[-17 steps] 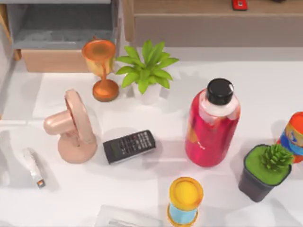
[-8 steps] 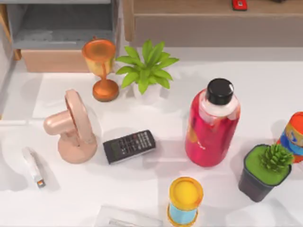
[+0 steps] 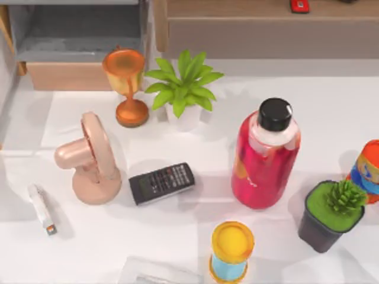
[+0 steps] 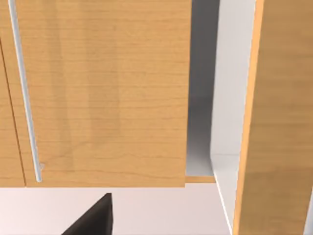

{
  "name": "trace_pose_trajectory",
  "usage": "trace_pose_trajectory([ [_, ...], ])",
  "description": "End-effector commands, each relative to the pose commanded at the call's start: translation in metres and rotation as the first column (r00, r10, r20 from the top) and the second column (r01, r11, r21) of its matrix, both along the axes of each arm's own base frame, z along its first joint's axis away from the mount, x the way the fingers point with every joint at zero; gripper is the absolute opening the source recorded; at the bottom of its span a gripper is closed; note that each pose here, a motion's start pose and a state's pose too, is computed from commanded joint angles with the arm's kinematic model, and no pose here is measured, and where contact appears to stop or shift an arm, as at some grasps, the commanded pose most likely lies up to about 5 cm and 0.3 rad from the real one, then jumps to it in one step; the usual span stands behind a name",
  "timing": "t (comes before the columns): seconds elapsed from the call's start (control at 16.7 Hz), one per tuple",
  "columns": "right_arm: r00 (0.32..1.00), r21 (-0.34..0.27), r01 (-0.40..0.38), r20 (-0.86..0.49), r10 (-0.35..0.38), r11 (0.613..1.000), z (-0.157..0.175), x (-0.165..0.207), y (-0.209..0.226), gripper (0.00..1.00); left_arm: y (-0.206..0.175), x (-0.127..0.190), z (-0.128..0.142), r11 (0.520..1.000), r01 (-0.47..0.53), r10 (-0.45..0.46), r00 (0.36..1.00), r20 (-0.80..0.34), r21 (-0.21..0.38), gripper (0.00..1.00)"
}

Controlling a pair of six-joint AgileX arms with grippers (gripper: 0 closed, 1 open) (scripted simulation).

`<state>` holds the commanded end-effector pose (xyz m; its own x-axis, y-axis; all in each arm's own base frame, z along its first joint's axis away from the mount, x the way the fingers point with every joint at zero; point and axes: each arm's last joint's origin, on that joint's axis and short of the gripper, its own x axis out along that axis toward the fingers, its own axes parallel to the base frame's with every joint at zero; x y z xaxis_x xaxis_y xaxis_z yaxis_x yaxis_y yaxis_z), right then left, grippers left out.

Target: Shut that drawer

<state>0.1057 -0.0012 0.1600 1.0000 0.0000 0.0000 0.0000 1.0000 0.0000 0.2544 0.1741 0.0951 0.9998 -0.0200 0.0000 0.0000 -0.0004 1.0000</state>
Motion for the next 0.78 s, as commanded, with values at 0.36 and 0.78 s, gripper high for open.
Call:
trace_pose_trajectory([
  [0.36,1.000,0.000,0.000,0.000,0.000,1.000,0.0000,0.0000,0.0000,1.00,0.0000,0.0000,0.0000,1.000,0.000,0.000,1.000,0.000,0.000,0.70],
  [0.78,1.000,0.000,0.000,0.000,0.000,1.000,0.0000,0.0000,0.0000,1.00,0.0000,0.0000,0.0000,1.000,0.000,0.000,1.000,0.000,0.000,0.17],
])
